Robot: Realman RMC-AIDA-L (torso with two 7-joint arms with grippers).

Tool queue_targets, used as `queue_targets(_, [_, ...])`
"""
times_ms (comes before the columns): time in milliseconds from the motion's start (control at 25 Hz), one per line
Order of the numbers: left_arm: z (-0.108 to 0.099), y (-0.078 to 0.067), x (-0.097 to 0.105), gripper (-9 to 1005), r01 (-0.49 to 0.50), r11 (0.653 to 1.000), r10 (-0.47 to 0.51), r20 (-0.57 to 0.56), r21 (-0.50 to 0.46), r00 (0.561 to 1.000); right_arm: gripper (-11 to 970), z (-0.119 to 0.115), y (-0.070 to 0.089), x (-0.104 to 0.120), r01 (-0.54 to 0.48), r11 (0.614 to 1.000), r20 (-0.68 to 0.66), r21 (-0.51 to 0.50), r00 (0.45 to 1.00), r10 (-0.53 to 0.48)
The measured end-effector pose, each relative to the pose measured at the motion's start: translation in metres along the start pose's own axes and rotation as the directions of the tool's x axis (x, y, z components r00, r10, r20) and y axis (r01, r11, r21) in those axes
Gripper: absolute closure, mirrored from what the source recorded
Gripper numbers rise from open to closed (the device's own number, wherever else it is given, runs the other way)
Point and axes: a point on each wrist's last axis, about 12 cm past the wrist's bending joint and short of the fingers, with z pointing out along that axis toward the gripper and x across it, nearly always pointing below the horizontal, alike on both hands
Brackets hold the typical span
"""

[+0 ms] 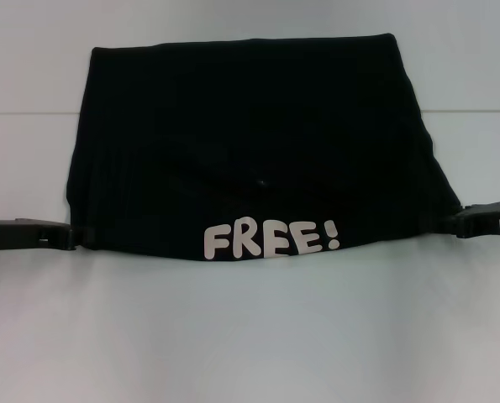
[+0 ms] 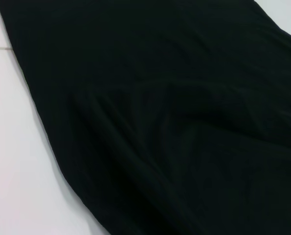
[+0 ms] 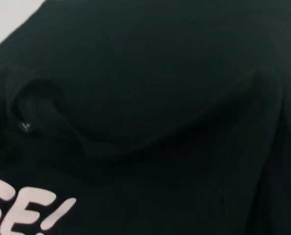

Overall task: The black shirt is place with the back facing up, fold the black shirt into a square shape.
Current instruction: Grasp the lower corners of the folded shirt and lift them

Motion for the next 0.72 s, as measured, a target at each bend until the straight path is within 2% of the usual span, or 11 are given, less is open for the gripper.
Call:
queue_targets(200, [0.000,0.000,0.000,955,0.007,1.000,-0.007,0.002,0.001,1.000,362,0.001,0.001,-0.001,0.052,0.999,0.000,0.000,0.999,-0.052])
queue_targets(480, [0.000,0.000,0.000,955,0.011,1.000,-0.011,0.004,0.006,1.000,497,-0.004,0.001,-0.003,0.057,0.998,0.014,-0.013,0.998,-0.056])
queue_targets(680, [-0.001,0.000,0.001,956,0.020,1.000,-0.020,0.005,0.004,1.000,744,-0.011,-0.002,0.000,0.039,0.999,0.025,-0.033,0.999,-0.038])
queue_targets(720, [-0.003,0.001,0.001,956,0.025,1.000,-0.025,0.006,0.005,1.000,769,-0.014,-0.003,0.001,0.035,0.999,0.030,-0.038,0.999,-0.034])
